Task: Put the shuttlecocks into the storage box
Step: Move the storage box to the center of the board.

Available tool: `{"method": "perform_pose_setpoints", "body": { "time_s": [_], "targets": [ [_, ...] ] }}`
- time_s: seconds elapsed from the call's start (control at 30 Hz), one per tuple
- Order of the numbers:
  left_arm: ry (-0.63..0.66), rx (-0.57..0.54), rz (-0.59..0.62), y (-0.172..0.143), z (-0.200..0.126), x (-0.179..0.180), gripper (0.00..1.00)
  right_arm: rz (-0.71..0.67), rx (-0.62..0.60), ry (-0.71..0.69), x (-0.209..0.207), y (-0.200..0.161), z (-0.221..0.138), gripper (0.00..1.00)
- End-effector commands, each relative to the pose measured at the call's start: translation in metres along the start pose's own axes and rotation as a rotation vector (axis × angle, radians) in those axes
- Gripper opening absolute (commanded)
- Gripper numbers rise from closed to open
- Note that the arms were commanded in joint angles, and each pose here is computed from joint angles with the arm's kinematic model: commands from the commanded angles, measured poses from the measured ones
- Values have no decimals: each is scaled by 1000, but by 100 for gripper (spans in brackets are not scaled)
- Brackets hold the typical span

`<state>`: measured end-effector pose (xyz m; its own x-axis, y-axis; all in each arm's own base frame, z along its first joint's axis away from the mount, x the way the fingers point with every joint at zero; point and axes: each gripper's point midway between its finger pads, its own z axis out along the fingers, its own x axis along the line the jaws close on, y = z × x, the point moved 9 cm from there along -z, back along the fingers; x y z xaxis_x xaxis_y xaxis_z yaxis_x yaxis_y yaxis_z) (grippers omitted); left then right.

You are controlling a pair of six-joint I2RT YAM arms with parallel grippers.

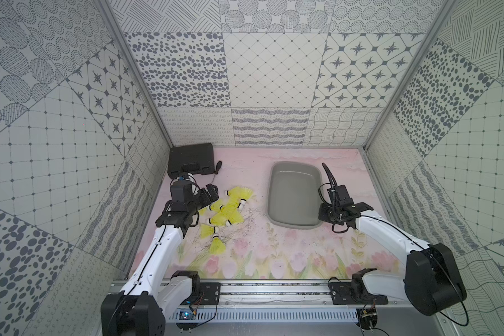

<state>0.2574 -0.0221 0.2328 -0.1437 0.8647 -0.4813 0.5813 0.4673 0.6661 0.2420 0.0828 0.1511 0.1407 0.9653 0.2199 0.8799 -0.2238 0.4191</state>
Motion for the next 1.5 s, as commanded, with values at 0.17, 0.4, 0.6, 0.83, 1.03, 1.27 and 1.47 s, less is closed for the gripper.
{"method": "perform_pose_setpoints", "body": {
  "time_s": [0.17, 0.4, 0.6, 0.83, 1.03, 1.27, 1.47],
  "targets": [
    [-45, 17, -4, -1, -6, -5, 100, -35, 45, 0, 8, -29, -10, 8],
    [-56, 40, -2, -3, -4, -7, 100, -48, 37, 8, 12, -43, -22, 8],
    [-70, 76, 20, -5, 2, -13, 99, -68, 9, 17, 15, -44, -29, 20],
    [-75, 149, 158, -10, 13, -39, 95, -89, -103, 17, 16, -32, -43, 52],
    [-86, 264, 324, -19, 34, -72, 88, -111, -181, -31, 19, -13, -50, 59],
    [-84, 375, 511, -37, 68, -107, 79, -84, -219, 26, 16, 9, -47, 62],
    [-84, 484, 604, -53, 107, -123, 65, -94, -245, 63, 16, 22, -46, 63]
  ]
}}
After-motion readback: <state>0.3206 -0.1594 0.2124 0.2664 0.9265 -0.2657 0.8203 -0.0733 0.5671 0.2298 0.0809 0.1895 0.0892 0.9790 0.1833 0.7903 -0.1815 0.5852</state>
